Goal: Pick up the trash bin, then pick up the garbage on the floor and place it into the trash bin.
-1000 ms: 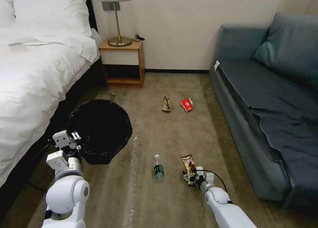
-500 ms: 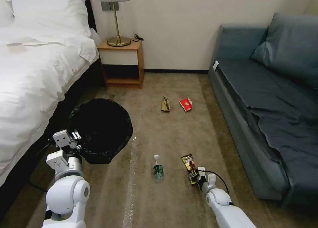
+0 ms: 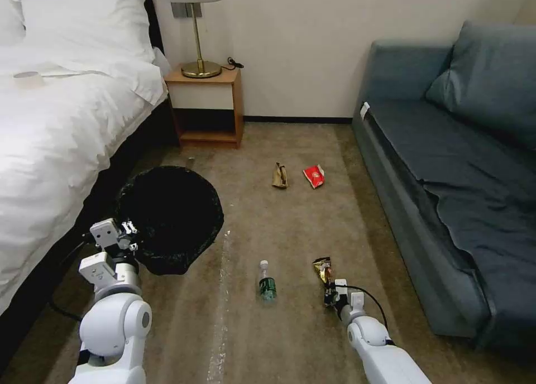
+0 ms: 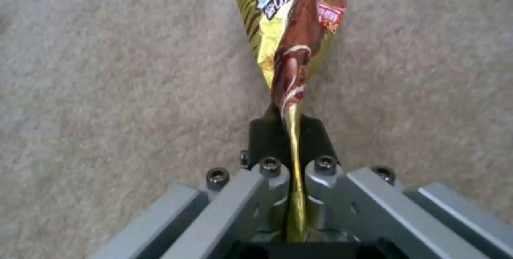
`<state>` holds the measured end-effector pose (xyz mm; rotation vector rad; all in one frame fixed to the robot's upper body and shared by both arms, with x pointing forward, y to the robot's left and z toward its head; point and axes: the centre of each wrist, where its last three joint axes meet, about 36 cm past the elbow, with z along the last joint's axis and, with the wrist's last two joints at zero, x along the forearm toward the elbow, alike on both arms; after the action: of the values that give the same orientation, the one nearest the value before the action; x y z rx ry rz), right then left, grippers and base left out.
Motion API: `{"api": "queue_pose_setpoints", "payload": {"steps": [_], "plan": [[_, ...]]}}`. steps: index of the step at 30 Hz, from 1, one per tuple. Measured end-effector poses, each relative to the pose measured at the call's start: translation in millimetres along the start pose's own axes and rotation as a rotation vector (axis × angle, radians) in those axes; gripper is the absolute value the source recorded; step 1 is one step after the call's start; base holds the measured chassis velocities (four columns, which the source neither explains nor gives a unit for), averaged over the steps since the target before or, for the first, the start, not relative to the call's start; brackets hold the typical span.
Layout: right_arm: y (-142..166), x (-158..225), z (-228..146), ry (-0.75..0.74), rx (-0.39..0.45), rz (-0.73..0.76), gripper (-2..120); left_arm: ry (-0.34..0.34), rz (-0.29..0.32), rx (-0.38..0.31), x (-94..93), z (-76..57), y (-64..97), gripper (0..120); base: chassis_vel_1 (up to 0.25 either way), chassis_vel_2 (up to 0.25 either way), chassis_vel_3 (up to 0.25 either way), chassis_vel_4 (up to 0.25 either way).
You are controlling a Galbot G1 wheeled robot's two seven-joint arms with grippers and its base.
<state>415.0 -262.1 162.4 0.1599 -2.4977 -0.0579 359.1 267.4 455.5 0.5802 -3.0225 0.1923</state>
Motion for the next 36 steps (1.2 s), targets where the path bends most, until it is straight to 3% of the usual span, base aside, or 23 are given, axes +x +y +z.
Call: {"api": "queue_pose_setpoints", "payload": {"steps": [4, 10, 12, 16, 18, 20, 22, 30, 34, 36], "plan": [[1, 2, -7, -0.038, 0.011, 0.006, 0, 0.003, 0.001, 0.004, -1.9, 2.0, -1.6, 4, 0.000, 0.000, 0.000, 0.000], [17, 3, -55, -0.291, 0.075, -0.012, 0, 0.014, 0.016, 0.012, -2.8, 5.9, -7.8, 4, 0.000, 0.000, 0.000, 0.000], [37, 2, -87, -0.423, 0.112, -0.040, 0, 0.018, 0.014, 0.017, -4.5, 7.3, -9.3, 4, 0.000, 0.000, 0.000, 0.000], [58, 8, -110, -0.501, 0.112, -0.083, 0, 0.021, 0.012, 0.015, -5.3, 8.4, -8.8, 4, 0.000, 0.000, 0.000, 0.000], [87, 18, -142, -0.586, 0.093, -0.136, 0, 0.025, 0.008, 0.010, -6.6, 10.1, -7.4, 4, 0.000, 0.000, 0.000, 0.000], [96, 21, -150, -0.605, 0.088, -0.153, 0, 0.026, 0.007, 0.008, -7.1, 10.7, -7.2, 4, 0.000, 0.000, 0.000, 0.000], [124, 33, -175, -0.643, 0.084, -0.210, 0, 0.027, 0.009, 0.005, -8.3, 11.7, -8.9, 4, 0.000, 0.000, 0.000, 0.000], [168, 43, -236, -0.730, 0.130, -0.340, 0, 0.029, 0.031, -0.006, -12.5, 13.2, -18.8, 4, 0.000, 0.000, 0.000, 0.000], [184, 47, -246, -0.760, 0.136, -0.404, 0, 0.031, 0.032, -0.002, -14.1, 14.0, -21.6, 4, 0.000, 0.000, 0.000, 0.000], [207, 55, -249, -0.773, 0.144, -0.472, 0, 0.035, 0.039, -0.006, -14.0, 14.7, -24.1, 4, 0.000, 0.000, 0.000, 0.000]]}}
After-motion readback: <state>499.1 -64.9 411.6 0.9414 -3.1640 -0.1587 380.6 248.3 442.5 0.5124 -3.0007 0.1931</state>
